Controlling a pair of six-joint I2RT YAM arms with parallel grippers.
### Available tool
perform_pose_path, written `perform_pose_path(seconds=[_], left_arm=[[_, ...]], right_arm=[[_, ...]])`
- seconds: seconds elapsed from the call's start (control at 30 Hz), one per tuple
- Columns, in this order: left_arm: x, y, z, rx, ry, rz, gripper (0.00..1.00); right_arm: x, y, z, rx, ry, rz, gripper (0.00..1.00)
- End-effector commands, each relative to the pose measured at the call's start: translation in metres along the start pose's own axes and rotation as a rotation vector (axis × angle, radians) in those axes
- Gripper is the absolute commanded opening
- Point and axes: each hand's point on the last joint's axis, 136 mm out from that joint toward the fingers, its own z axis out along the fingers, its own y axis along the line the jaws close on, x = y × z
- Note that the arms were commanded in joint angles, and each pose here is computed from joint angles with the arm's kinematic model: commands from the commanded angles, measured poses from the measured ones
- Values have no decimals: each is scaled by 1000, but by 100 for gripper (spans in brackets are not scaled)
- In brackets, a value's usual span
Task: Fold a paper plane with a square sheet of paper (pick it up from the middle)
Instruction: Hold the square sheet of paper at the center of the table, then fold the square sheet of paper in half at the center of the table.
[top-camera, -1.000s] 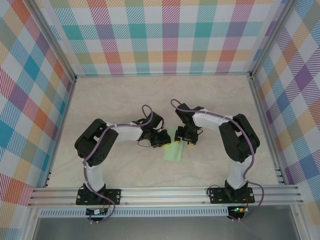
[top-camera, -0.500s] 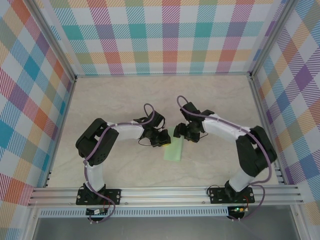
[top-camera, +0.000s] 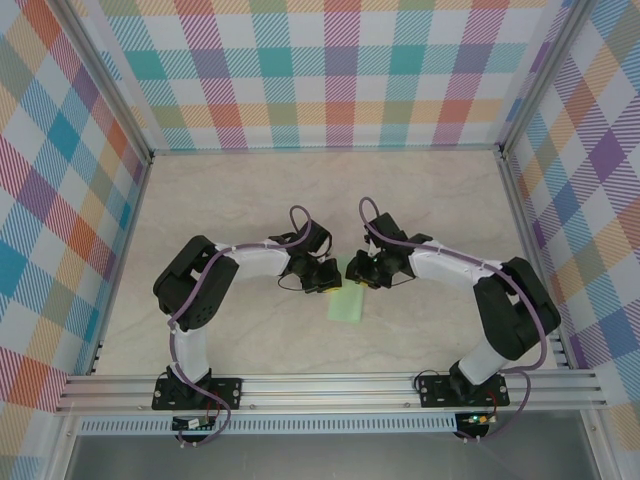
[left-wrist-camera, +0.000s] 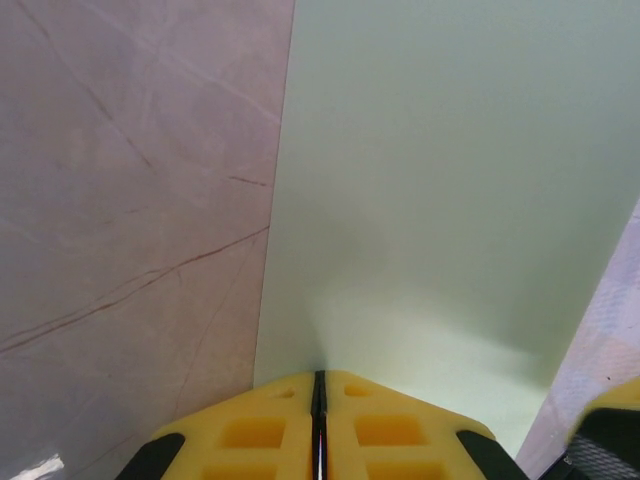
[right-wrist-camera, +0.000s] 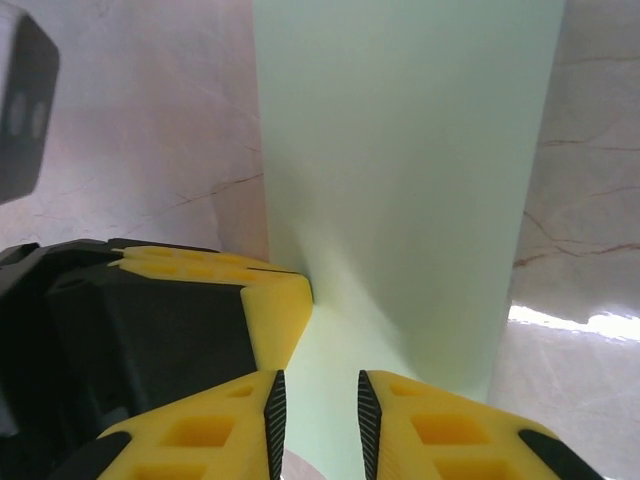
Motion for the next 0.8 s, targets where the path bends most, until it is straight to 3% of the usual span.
perform_pose_path(seconds=[0.0,0.33,0.77], left_arm=[[20,44,17,-159,65,-33,10],[24,53,21,-184,77,-32,9],[37,74,30,-188,79,-41,9]], right_arm=[[2,8,8,-53,18,-14,27],[8,-23,29,-14,33,10,21],[19,-45,35,-63,42,-14,19]])
